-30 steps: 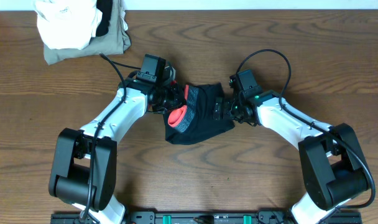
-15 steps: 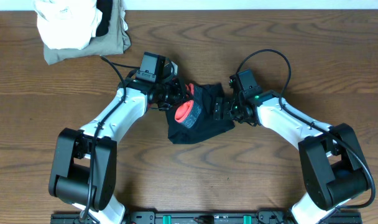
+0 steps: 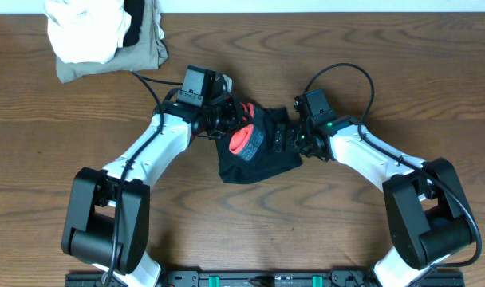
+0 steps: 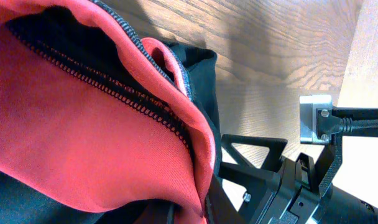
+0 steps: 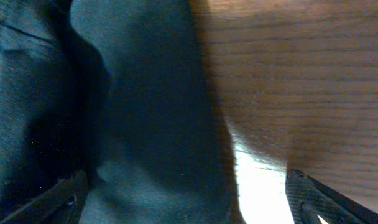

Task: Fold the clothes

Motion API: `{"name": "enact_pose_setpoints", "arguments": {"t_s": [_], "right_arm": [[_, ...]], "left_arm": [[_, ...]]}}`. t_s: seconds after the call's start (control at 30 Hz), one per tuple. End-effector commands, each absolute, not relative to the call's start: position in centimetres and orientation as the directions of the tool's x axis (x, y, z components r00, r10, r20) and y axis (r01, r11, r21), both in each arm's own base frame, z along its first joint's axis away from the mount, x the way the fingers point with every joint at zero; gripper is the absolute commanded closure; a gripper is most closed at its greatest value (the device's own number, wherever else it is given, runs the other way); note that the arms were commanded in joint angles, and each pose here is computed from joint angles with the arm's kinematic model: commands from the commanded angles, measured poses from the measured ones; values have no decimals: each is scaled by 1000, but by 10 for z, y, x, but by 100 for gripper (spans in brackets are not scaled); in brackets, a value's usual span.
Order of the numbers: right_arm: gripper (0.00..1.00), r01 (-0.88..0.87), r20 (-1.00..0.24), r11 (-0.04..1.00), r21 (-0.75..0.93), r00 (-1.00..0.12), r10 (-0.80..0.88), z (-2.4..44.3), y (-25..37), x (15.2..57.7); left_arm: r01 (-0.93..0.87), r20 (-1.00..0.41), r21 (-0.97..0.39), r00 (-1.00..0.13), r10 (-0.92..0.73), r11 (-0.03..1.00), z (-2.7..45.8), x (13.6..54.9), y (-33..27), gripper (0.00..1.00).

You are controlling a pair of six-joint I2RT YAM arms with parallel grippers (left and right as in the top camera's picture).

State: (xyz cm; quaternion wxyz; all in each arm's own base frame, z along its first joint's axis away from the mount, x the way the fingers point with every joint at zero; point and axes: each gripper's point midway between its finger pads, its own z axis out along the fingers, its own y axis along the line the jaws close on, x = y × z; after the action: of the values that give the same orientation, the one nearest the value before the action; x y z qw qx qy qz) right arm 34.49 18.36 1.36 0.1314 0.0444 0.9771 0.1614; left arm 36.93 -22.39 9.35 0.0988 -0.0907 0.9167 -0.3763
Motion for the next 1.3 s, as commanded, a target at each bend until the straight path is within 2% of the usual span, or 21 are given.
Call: {"name": "enact_pose_setpoints", "arguments": {"t_s": [0.0, 0.23, 0.3, 0.37, 0.43, 0.47, 0.67, 0.87, 0.9, 1.0, 1.03, 1.17, 1.27], "right_arm": [[1, 39, -214, 936, 350, -969, 121, 10, 193, 338], [2, 37, -217, 936, 351, -969, 119, 10, 194, 338], [2, 37, -217, 936, 350, -969, 119, 10, 194, 338], [2, 37, -217, 936, 350, -969, 120, 10, 194, 338], [2, 38, -216, 936, 349, -969, 120, 10, 193, 338], [2, 39, -216, 936, 349, -969, 121, 10, 193, 338], [4, 86, -227, 952, 294, -961, 157, 12, 171, 342], [2, 171, -287, 941, 292, -923, 257, 56, 129, 351], [2, 179, -299, 937, 299, -915, 270, 65, 124, 351], [1, 167, -344, 937, 308, -898, 274, 91, 111, 349], [1, 164, -358, 936, 311, -892, 276, 98, 108, 348], [1, 151, -404, 934, 324, -871, 281, 125, 100, 341], [1, 135, -434, 932, 337, -856, 280, 140, 99, 338]], "left_arm": [[-50, -141, -734, -964, -224, 677, 112, 368, -236, 94], [-9, -169, -720, -968, -188, 694, 111, 361, -252, 92], [1, -183, -704, -966, -180, 710, 109, 359, -256, 78], [27, -203, -691, -966, -158, 723, 108, 356, -261, 75], [48, -218, -678, -966, -138, 734, 106, 353, -266, 63], [61, -227, -672, -966, -127, 738, 106, 352, -268, 60], [90, -248, -649, -964, -98, 756, 103, 346, -274, 60], [91, -247, -650, -964, -97, 755, 103, 346, -274, 59], [91, -245, -652, -965, -95, 753, 103, 346, -274, 55], [95, -237, -664, -968, -88, 742, 105, 344, -276, 34], [97, -233, -670, -969, -84, 736, 105, 343, -278, 30], [133, -232, -719, -971, -55, 682, 116, 339, -289, 27], [191, -249, -780, -968, -16, 597, 133, 336, -303, 26]]}}
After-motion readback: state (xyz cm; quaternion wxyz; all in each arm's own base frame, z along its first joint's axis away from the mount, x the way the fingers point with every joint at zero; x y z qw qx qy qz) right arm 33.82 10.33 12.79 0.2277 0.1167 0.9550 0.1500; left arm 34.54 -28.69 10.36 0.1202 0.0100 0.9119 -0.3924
